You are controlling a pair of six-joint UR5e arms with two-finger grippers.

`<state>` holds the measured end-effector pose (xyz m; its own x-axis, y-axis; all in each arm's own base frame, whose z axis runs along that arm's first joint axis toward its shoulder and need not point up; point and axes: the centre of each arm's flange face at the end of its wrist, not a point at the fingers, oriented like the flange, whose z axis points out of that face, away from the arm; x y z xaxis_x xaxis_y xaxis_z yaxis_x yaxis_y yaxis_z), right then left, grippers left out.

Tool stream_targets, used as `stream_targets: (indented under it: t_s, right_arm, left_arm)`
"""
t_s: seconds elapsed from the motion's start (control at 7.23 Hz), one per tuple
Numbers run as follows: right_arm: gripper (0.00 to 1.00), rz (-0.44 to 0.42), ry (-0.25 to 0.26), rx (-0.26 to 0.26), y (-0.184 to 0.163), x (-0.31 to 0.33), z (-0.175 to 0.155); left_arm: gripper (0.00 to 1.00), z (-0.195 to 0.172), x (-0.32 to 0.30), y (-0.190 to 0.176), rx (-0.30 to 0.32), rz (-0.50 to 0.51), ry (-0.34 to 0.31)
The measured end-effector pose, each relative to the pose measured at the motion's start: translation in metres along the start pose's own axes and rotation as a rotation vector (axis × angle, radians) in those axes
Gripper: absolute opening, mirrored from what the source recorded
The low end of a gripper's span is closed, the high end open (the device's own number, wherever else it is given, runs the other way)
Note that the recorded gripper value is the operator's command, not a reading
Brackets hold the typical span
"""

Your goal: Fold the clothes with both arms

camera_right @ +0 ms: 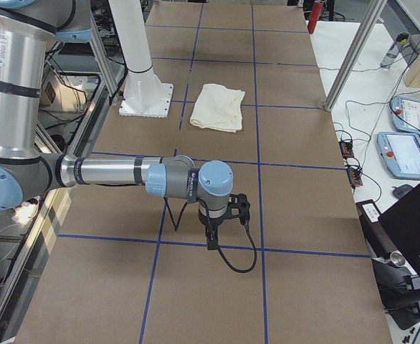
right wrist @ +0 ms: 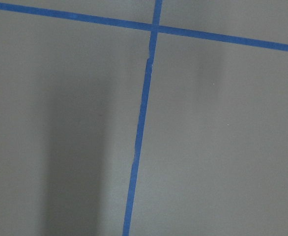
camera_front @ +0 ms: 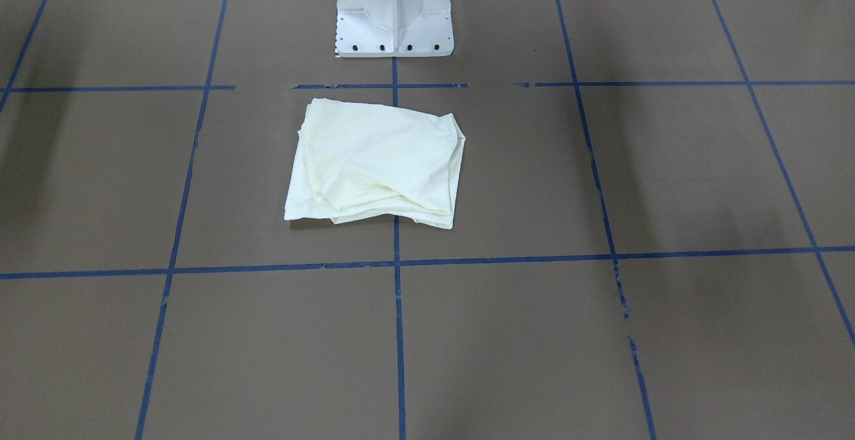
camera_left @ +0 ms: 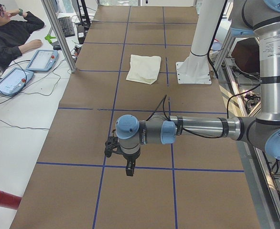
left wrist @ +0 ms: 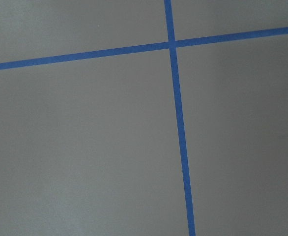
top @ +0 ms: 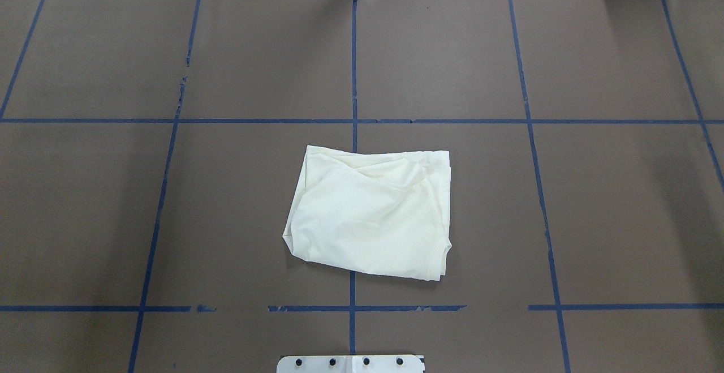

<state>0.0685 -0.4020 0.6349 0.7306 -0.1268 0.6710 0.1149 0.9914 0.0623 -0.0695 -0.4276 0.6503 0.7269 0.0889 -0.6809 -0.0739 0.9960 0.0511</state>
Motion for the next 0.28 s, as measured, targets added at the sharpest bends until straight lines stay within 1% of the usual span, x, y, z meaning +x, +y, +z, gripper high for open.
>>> stream_targets:
  t_s: [0.28]
  right_arm:
    - [1.0,0.006,0.002,-0.002,0.0026,0.0,0.0002]
  left_arm:
    - [1.0,0.0003,-0.0009,0.0008,-0.001,-0.001,-0.001]
